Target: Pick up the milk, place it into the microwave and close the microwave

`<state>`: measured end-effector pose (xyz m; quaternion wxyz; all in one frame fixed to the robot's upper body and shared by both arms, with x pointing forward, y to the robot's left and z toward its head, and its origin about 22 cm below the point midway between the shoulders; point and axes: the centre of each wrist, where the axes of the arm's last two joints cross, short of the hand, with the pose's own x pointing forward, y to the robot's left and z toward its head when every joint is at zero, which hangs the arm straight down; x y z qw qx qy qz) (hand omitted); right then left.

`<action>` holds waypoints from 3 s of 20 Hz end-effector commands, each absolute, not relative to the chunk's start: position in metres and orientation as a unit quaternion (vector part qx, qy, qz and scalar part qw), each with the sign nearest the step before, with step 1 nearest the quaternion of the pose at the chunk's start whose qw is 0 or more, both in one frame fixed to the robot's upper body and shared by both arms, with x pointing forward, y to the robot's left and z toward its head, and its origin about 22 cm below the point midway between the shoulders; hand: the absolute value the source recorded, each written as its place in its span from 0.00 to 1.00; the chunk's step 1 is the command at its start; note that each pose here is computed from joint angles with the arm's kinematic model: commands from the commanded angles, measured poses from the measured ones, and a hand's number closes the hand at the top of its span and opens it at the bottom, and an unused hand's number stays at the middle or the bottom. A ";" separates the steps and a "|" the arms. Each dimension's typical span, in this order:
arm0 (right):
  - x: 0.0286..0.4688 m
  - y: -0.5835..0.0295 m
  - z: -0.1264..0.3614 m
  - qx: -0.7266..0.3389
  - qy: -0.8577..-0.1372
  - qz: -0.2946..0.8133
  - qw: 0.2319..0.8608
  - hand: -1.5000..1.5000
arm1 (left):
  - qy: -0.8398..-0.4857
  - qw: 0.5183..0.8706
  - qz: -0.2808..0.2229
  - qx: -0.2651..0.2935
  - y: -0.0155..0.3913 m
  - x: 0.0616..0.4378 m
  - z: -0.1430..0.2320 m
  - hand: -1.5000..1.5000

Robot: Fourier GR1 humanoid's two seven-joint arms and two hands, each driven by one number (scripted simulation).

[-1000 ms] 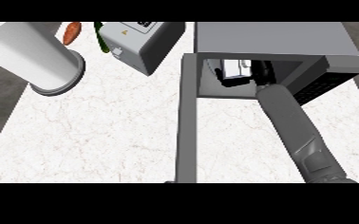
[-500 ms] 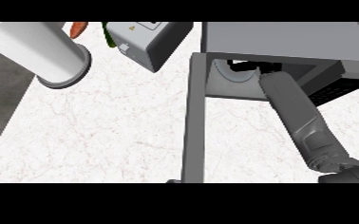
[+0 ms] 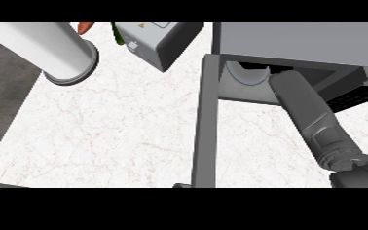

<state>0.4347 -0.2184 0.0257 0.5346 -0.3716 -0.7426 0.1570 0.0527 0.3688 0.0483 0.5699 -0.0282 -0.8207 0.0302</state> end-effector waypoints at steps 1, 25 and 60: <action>0.435 -0.222 0.026 -0.337 -0.745 0.170 0.549 0.00 | -0.820 0.571 0.024 -0.033 0.366 0.065 0.046 0.00; 0.407 -0.223 -0.021 -0.117 -0.803 0.119 0.572 0.00 | -0.818 0.566 -0.032 -0.100 0.308 0.065 0.062 0.00; 0.153 -0.308 -0.048 -0.098 -0.808 0.055 0.578 0.00 | -0.714 0.606 -0.299 -0.184 0.165 0.222 0.039 1.00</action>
